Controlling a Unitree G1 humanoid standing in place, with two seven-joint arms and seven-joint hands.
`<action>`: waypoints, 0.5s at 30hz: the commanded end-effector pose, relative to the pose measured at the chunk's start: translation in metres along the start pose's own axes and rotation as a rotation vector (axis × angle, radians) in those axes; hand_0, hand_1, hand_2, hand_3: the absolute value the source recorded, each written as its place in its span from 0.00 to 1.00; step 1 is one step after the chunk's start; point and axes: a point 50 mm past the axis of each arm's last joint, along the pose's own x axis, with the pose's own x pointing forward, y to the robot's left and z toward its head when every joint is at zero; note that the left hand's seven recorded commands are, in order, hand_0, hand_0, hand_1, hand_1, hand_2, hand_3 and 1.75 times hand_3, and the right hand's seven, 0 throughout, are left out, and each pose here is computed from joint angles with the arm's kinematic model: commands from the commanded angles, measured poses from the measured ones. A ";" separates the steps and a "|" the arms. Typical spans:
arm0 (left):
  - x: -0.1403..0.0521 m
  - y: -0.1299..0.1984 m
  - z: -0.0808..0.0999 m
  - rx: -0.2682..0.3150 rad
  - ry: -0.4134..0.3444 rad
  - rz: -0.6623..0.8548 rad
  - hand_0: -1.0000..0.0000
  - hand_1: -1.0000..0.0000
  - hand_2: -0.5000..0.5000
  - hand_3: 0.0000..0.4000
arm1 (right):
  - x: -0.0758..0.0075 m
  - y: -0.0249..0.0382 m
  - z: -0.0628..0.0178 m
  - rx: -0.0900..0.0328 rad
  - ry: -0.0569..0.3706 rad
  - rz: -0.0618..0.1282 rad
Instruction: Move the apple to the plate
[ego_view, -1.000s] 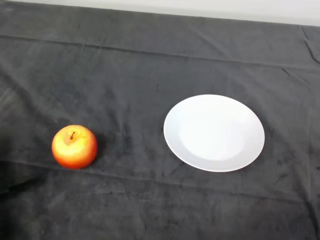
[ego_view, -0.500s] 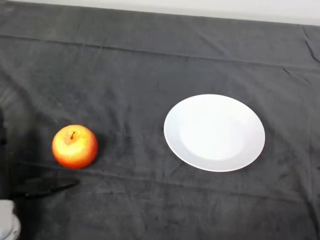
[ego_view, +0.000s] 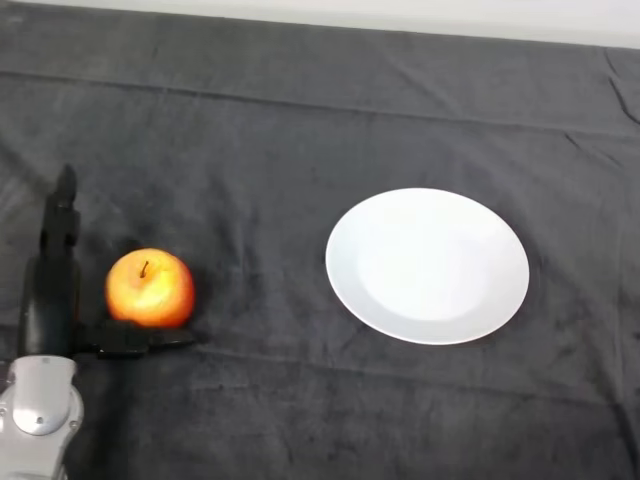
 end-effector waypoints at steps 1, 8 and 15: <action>0.013 -0.008 0.010 0.017 -0.023 -0.038 1.00 1.00 0.50 0.00 | -0.0024 0.0007 0.0106 -0.017 -0.027 -0.007; 0.017 -0.020 0.012 0.008 -0.011 -0.069 1.00 1.00 0.50 0.00 | -0.0024 0.0007 0.0107 -0.016 -0.027 -0.007; 0.019 -0.026 0.012 0.004 -0.005 -0.096 0.00 0.53 0.24 1.00 | -0.0024 0.0007 0.0107 -0.015 -0.027 -0.007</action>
